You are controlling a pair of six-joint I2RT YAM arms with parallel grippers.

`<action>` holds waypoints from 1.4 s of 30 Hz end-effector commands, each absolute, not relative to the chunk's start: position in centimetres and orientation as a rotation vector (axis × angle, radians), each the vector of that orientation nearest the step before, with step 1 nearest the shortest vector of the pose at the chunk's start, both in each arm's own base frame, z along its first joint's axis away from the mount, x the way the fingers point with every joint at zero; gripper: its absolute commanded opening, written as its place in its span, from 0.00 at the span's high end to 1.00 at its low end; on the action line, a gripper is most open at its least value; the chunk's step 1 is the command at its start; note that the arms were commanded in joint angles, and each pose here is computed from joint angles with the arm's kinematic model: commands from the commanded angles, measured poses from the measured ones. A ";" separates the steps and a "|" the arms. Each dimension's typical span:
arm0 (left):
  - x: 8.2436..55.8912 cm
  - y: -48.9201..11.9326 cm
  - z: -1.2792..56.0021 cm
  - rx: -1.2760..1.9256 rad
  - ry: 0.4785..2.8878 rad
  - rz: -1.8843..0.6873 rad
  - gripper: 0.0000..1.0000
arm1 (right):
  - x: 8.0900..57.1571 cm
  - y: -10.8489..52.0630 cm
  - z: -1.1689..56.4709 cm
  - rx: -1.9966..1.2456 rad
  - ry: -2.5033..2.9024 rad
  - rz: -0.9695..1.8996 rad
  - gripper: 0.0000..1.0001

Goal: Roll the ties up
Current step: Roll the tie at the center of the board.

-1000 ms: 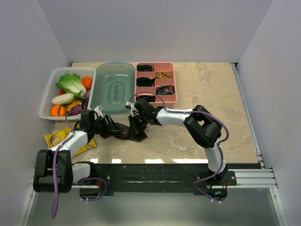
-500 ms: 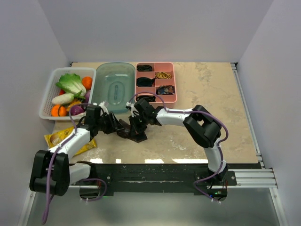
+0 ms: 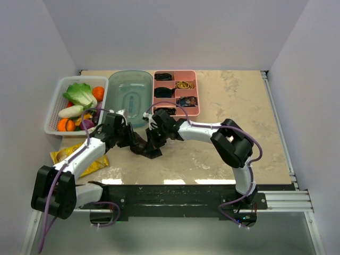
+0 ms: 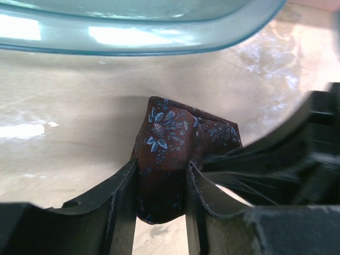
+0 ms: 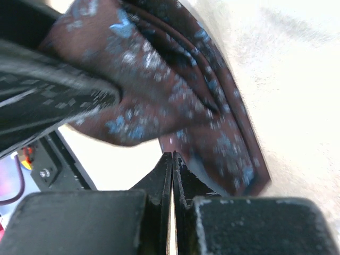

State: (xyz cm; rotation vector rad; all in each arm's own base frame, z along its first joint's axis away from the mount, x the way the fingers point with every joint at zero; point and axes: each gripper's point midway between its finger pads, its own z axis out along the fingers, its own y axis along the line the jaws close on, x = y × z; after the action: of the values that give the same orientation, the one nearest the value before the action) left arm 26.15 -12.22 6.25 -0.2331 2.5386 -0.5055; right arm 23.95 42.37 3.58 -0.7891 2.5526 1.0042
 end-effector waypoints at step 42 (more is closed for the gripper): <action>25.9 -17.6 6.8 0.132 2.388 0.557 0.92 | 30.4 33.1 5.8 -0.437 2.527 1.015 1.00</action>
State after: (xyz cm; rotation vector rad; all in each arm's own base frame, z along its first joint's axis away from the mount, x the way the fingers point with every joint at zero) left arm 25.55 -15.86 6.47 0.1661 2.4373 0.5596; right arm 29.58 33.27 4.07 -0.4916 2.5894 0.9227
